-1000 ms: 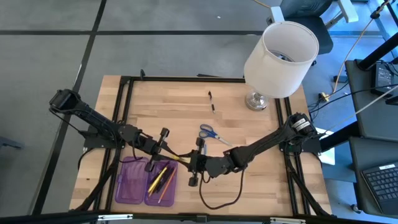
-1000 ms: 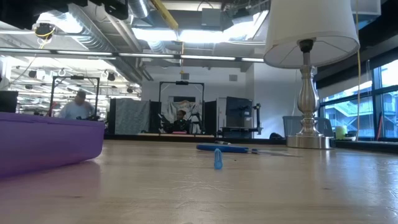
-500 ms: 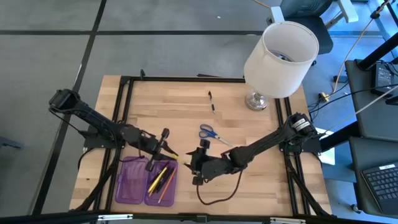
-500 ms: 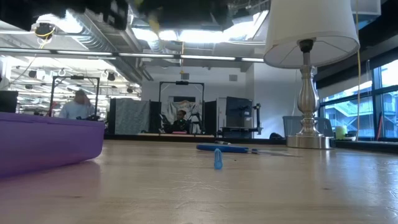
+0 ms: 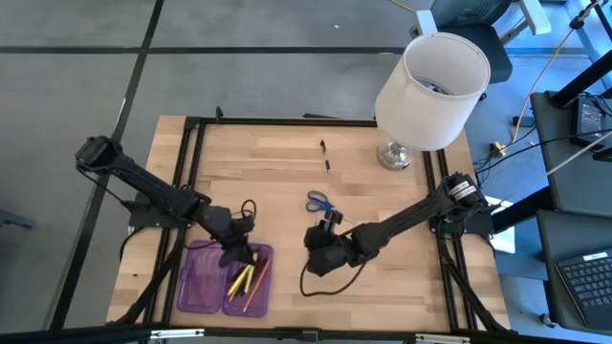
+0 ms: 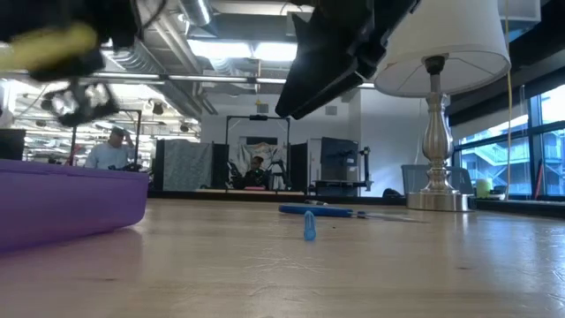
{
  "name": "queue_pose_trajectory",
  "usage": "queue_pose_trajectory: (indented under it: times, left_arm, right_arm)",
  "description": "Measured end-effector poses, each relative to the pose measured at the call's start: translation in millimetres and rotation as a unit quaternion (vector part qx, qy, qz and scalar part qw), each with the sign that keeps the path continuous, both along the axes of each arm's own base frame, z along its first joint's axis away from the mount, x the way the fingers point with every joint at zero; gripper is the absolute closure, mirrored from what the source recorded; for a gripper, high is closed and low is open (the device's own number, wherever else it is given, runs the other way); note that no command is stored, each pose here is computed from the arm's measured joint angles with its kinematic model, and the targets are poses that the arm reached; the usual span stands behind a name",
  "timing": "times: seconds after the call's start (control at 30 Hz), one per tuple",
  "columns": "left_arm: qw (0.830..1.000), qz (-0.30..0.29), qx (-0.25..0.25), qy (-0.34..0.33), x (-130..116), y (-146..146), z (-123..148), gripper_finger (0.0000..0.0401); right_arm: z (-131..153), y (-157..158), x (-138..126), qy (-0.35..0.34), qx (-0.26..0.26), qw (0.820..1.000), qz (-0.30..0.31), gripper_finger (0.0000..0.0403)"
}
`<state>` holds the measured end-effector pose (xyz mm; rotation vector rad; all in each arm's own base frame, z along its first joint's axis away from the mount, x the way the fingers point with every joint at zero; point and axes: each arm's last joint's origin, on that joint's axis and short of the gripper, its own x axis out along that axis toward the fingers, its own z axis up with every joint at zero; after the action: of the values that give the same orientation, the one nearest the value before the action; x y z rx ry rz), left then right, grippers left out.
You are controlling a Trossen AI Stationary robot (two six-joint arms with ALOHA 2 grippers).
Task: Pick & place school supplies into a supply box
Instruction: Put the yellow pen into the violet box
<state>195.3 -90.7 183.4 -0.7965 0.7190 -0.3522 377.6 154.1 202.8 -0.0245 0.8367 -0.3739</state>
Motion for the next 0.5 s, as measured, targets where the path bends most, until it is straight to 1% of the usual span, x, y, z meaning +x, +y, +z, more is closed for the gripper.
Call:
queue_pose_trajectory:
  times: [0.07, 0.17, 0.3, 0.5]
  left_arm:
    - [0.998, 0.023, 0.007, 0.06, -1, 1, -8, 0.0347]
    - [0.993, 0.043, 0.02, 0.107, 1, 2, -16, 0.0347]
    - [0.991, 0.048, 0.029, 0.123, 6, 2, -20, 0.0347]
    - [0.993, 0.021, 0.032, 0.114, 16, 1, -16, 0.0339]
  right_arm:
    - [0, 0, 0, 0.0, -0.001, 1.0, 0.001, 0.0193]
    - [0, 0, 0, 0.002, -0.002, 1.0, 0.001, 0.0193]
    - [0, 0, 0, 0.003, -0.003, 1.0, 0.002, 0.0193]
    - [-1, 0, -1, 0.009, 0.002, 1.0, 0.005, 0.0193]
